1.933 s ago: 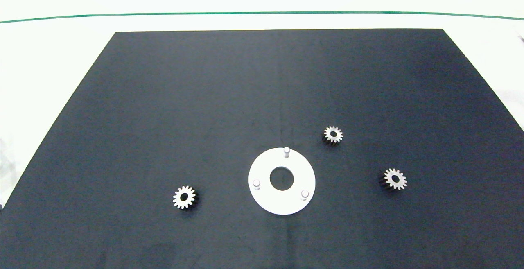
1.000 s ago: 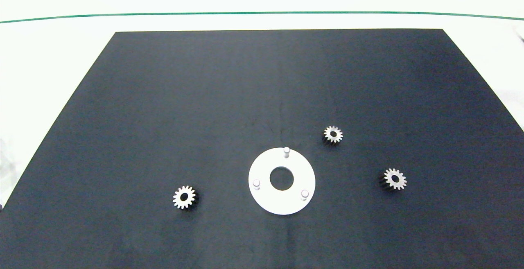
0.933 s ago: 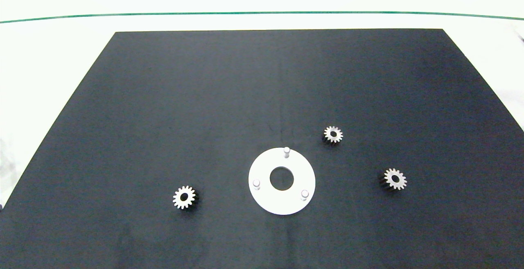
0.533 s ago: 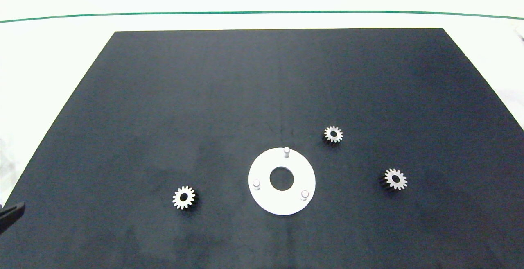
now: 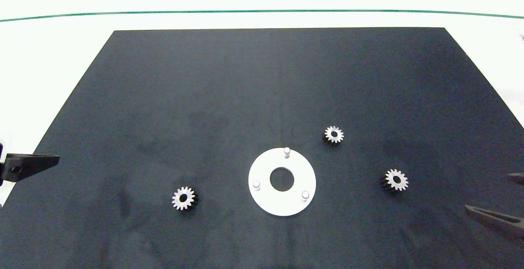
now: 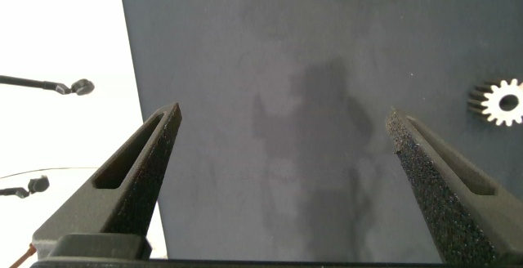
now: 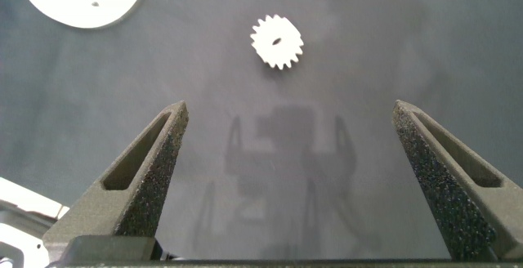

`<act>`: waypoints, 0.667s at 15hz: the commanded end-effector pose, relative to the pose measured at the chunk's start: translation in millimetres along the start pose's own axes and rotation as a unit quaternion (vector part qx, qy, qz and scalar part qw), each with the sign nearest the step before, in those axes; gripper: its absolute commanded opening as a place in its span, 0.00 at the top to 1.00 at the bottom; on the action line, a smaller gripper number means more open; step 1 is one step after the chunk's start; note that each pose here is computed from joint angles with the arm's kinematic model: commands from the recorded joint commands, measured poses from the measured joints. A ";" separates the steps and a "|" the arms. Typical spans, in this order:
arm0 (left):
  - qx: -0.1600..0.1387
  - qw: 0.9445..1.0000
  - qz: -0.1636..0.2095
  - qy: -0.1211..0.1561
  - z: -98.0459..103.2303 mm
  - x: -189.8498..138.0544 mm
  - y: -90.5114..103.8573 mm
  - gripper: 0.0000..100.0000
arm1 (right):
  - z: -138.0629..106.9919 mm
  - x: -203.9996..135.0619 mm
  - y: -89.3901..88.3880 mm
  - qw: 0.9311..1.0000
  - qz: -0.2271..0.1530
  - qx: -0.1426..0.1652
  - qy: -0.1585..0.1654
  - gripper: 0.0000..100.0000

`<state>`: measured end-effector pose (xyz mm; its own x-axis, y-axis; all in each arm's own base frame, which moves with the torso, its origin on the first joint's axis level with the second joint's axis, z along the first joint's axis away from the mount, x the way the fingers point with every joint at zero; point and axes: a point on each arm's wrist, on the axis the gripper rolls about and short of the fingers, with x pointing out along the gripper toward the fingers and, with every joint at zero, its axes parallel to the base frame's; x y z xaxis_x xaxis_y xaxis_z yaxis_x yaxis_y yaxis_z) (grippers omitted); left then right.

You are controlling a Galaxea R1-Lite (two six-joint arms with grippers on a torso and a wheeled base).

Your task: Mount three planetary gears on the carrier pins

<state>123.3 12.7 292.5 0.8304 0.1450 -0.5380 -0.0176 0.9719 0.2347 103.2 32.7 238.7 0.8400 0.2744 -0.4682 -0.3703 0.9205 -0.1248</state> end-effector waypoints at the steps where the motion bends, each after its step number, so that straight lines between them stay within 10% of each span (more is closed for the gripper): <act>1: 0.001 1.000 -0.001 0.007 0.8 3.6 0.0 0.00 | 31.0 49.3 6.6 0.997 0.038 -0.048 0.050 0.00; 10: 0.004 1.000 -0.005 0.011 -1.3 0.7 -1.0 0.00 | 38.1 96.5 -4.5 0.988 0.013 -0.068 0.137 0.00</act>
<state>126.0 12.3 290.0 0.8148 0.1394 -0.5627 -0.0046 0.9722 0.2341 191.6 65.7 234.9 0.7194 0.2149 -0.6605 -0.4606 0.8593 -0.2221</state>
